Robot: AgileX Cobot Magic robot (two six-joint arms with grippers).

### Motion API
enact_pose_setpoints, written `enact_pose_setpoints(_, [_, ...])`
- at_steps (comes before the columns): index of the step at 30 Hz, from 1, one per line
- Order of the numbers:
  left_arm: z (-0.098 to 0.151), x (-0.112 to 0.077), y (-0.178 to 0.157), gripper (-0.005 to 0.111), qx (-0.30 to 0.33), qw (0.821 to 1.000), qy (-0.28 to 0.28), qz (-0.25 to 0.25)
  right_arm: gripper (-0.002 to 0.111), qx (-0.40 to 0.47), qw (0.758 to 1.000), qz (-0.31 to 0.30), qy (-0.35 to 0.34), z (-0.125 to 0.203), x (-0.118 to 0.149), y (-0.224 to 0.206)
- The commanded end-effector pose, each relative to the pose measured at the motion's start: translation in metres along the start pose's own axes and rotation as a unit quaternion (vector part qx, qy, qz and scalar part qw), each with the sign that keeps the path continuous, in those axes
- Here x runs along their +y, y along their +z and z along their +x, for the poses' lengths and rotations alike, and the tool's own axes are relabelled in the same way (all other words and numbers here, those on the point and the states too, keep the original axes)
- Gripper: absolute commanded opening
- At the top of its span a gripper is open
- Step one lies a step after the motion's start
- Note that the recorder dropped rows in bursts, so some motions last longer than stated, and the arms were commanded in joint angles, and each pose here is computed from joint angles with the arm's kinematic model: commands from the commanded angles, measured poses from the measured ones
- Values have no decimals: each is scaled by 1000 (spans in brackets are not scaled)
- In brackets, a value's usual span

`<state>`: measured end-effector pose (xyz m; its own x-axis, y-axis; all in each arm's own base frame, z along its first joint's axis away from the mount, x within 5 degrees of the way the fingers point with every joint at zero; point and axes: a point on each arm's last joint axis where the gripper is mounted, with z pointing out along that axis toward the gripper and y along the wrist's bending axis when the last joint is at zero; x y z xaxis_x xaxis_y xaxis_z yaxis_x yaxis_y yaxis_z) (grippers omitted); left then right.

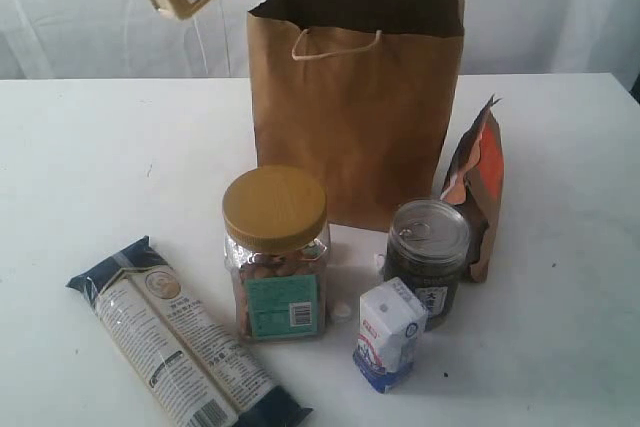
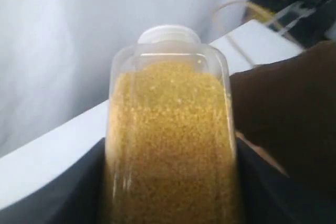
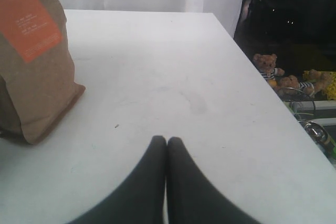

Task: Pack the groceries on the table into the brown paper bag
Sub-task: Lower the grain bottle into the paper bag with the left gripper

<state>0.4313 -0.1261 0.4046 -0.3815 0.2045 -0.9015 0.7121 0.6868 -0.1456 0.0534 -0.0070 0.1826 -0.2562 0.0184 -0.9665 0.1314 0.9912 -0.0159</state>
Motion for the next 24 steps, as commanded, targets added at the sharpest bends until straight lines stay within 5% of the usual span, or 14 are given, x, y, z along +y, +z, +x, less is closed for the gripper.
enact_pose_setpoints(1, [-22, 13, -23, 0, -30, 988, -48, -141, 0, -6, 1000, 0, 1, 0, 0, 0])
enact_pose_setpoints(4, [-32, 23, -32, 0, -83, 966, -88, -228, 0, -6, 1000, 0, 1, 0, 0, 0])
enact_pose_setpoints(11, [-41, 28, -24, 0, -241, 928, -160, -234, 0, -6, 1000, 0, 1, 0, 0, 0])
enact_pose_setpoints(24, [-11, 30, 0, 0, -222, 930, -174, -236, 0, -6, 1000, 0, 1, 0, 0, 0])
